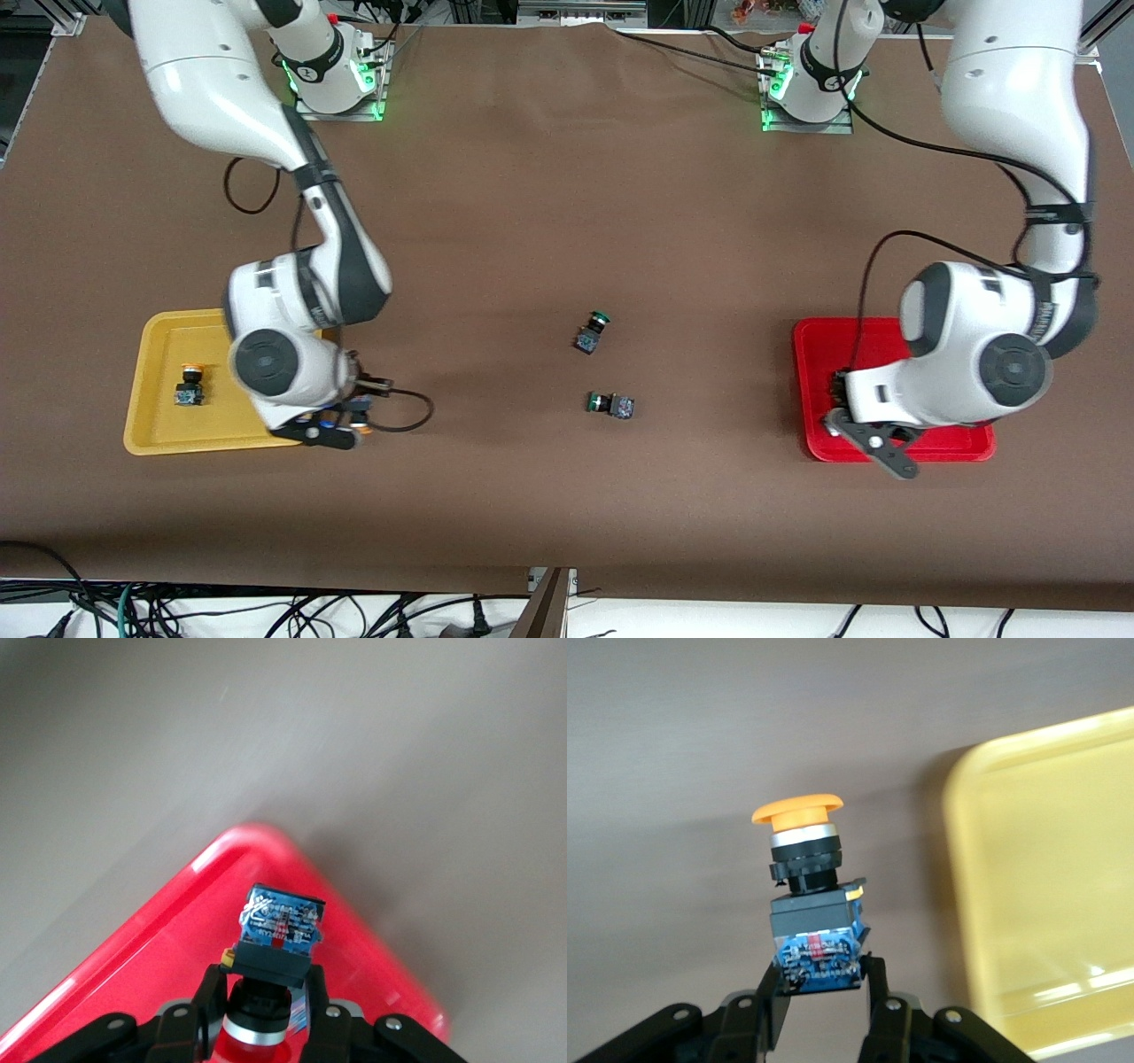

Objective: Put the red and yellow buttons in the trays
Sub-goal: 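Carry the yellow and red buttons to their matching trays with both grippers, then lower and release the yellow and red buttons into their trays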

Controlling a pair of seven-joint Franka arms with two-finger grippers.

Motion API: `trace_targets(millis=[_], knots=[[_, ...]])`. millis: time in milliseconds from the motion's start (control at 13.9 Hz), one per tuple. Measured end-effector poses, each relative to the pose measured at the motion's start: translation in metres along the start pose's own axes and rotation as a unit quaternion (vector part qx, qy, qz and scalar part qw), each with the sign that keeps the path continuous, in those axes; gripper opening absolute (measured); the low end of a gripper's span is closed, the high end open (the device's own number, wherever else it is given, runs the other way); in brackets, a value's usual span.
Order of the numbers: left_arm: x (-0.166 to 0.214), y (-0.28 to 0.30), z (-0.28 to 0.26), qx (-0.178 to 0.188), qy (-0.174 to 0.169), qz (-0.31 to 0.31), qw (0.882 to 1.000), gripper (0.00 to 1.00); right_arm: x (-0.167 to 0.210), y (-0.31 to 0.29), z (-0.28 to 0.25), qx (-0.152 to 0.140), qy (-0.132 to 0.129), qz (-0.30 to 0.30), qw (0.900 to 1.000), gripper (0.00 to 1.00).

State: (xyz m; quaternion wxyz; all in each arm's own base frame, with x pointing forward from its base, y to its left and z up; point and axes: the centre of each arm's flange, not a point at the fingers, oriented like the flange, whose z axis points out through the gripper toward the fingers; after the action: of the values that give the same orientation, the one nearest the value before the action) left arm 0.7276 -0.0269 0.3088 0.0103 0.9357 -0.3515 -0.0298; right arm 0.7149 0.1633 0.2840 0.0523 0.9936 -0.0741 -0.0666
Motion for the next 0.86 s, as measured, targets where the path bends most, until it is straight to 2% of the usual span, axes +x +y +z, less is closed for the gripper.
trace_targets(millis=[288, 504, 720, 864], knots=[[-0.061, -0.053, 0.029, -0.016, -0.011, -0.034, 0.999, 0.41, 0.016, 0.082, 0.009, -0.008, -0.017, 0.000, 1.000, 0.39], [-0.092, -0.070, 0.063, -0.006, 0.001, -0.117, 0.993, 0.41, 0.014, 0.119, 0.023, -0.021, -0.026, -0.019, 0.999, 0.39], [-0.107, -0.071, 0.088, -0.002, 0.007, -0.223, 0.975, 0.41, 0.011, 0.154, 0.049, -0.016, -0.020, -0.031, 0.999, 0.39], [-0.106, -0.067, 0.093, -0.004, 0.007, -0.293, 0.956, 0.41, 0.004, 0.172, 0.072, -0.007, -0.010, -0.030, 0.999, 0.39]])
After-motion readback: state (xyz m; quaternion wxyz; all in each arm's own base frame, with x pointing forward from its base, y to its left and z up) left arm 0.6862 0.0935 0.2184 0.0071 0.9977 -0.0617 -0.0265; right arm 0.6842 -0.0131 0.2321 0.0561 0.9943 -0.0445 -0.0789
